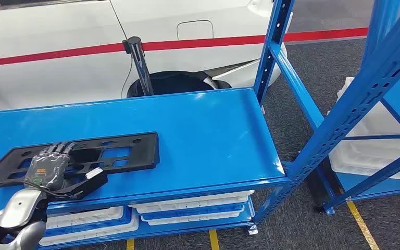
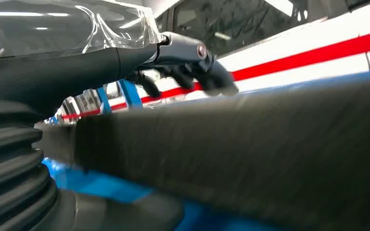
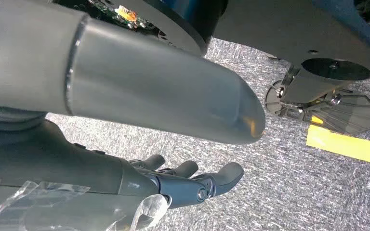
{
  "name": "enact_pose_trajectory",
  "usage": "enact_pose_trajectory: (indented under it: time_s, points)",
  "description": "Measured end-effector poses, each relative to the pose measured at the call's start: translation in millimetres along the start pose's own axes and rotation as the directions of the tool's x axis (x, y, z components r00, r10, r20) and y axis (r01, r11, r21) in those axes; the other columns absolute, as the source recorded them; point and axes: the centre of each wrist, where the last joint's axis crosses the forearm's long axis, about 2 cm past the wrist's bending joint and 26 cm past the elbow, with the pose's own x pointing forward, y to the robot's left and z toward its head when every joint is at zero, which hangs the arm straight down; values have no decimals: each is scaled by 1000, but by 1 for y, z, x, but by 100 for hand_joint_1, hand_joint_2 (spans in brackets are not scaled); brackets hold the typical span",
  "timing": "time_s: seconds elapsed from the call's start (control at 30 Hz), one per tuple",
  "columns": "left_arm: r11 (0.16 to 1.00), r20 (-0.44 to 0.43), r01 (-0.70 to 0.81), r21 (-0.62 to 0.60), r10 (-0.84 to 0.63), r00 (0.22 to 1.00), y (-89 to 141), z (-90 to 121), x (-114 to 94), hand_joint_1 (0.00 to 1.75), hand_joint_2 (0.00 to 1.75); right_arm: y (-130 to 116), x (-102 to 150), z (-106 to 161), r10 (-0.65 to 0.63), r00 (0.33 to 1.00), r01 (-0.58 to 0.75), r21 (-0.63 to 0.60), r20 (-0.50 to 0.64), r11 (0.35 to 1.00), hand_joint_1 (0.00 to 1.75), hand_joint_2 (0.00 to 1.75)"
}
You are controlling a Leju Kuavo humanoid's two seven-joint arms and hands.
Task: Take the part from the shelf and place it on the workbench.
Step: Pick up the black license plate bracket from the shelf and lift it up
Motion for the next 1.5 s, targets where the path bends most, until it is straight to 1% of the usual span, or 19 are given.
enact_pose_trajectory:
  time_s: [0.23, 0.47, 0.6, 0.73, 0.87, 1.03, 1.13, 1.27, 1.5]
  points:
    - [999, -3, -17, -41, 17, 1000, 0, -3, -3, 175, 175, 0, 0, 0, 1, 1000, -1, 0, 1, 1000, 0, 0]
    - [992, -10, -39, -118, 38, 999, 12, -12, -4, 175, 175, -1, 1, 0, 4, 1000, -4, 2, 4, 1000, 0, 0]
    - [988, -13, -70, -135, 69, 998, 19, -15, -4, 175, 175, -1, 2, 0, 3, 1000, -3, 2, 5, 1000, 0, 0]
    - [988, -10, -101, -113, 100, 995, 25, -16, -3, 175, 175, -1, 2, 0, 1, 1000, -1, 1, 6, 1000, 0, 0]
    - [977, -10, -211, -36, 211, 978, 31, -15, -4, 175, 175, -1, 1, 0, -2, 1000, 2, 1, 5, 1000, 0, 0]
    - [938, 1, -339, 66, 340, 940, 49, -16, -7, 175, 175, -1, 1, 0, -4, 1000, 4, -1, 5, 1000, 0, 0]
    - [881, 52, -449, 152, 446, 893, 64, -15, -9, 175, 175, -1, 0, 0, -6, 1000, 6, -3, 5, 1000, 0, 0]
    - [752, 172, -607, 258, 583, 794, 89, -11, -9, 175, 175, -1, 0, 0, -10, 1000, 10, -7, 9, 1000, 0, 0]
    - [512, 375, -766, 388, 672, 639, 130, 1, -4, 175, 175, 0, -1, 0, -11, 1000, 11, -9, 10, 1000, 0, 0]
